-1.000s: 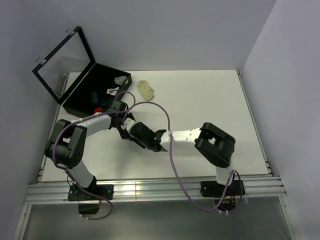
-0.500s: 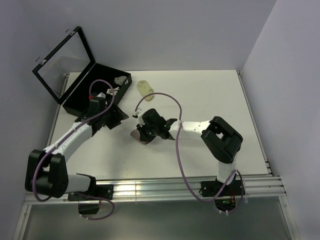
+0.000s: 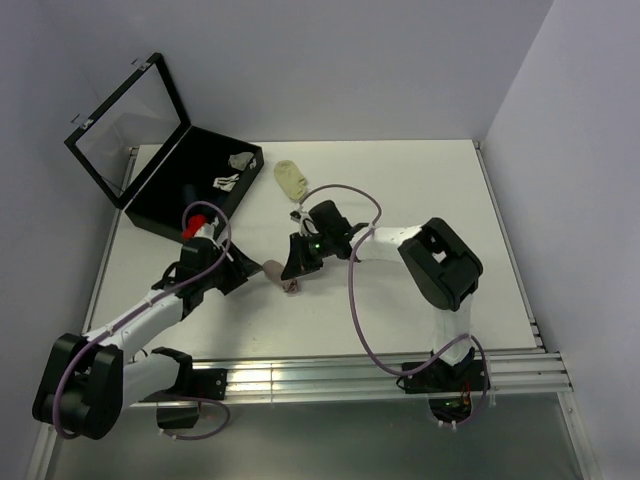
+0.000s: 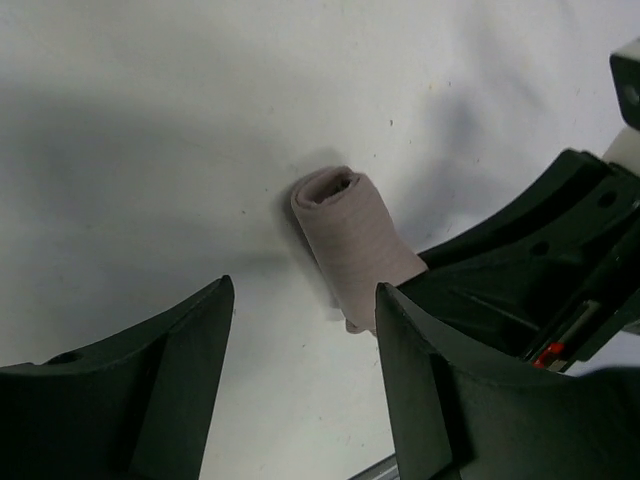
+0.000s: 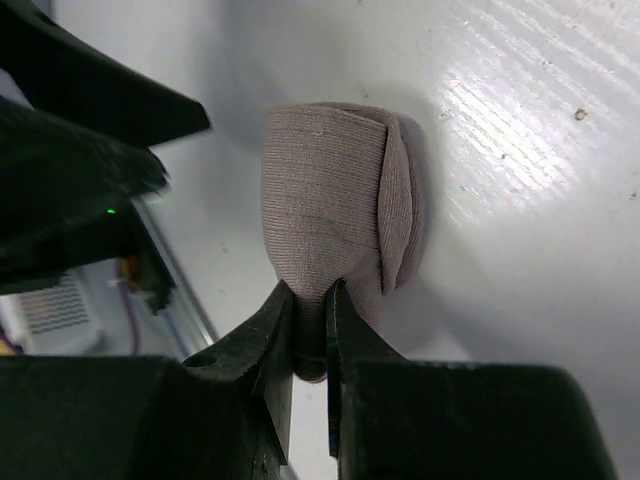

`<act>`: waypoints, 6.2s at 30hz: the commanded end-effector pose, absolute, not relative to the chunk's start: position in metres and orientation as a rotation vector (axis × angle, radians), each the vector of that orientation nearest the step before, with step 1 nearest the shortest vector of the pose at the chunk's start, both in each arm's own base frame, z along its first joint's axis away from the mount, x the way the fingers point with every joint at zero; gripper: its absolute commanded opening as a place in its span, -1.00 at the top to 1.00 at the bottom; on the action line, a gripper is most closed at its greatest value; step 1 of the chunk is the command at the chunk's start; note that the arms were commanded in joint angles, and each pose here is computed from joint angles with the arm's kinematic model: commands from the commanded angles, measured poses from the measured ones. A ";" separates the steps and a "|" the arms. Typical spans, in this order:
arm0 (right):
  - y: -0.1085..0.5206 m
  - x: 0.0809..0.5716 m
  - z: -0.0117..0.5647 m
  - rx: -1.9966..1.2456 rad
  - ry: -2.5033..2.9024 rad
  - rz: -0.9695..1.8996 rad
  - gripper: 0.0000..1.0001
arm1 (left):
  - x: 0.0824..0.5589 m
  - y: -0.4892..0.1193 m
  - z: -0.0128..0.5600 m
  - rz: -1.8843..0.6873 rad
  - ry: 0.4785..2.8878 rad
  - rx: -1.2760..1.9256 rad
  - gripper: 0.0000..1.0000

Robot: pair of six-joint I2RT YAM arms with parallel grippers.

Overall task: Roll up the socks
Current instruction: Roll the sock at the center of the board, then pick up the sock at the center of the board, then place the sock in the storage box.

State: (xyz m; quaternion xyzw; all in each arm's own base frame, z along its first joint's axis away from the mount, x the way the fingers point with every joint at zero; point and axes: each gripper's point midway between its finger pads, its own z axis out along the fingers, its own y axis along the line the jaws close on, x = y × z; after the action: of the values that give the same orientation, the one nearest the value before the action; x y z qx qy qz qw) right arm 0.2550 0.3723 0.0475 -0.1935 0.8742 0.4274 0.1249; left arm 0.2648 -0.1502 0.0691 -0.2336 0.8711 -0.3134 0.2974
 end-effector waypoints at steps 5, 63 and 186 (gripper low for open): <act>0.379 0.243 0.050 -0.252 2.633 1.559 1.00 | 0.271 -0.188 0.074 -0.946 2.261 -0.588 -0.29; 0.274 0.249 0.063 -0.098 2.615 0.930 -0.11 | 0.256 -0.174 -0.040 -0.246 2.654 -0.692 0.80; 0.179 0.264 0.195 -0.195 2.019 0.716 -0.30 | 0.452 0.070 0.069 0.292 2.300 -0.544 0.99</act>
State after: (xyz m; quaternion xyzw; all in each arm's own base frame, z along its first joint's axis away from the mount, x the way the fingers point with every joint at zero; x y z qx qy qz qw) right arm 0.2609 0.1827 0.1838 -0.0798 0.8377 0.2939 0.4533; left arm 0.4635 0.0762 0.0863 -0.1992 0.8757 0.1261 0.4213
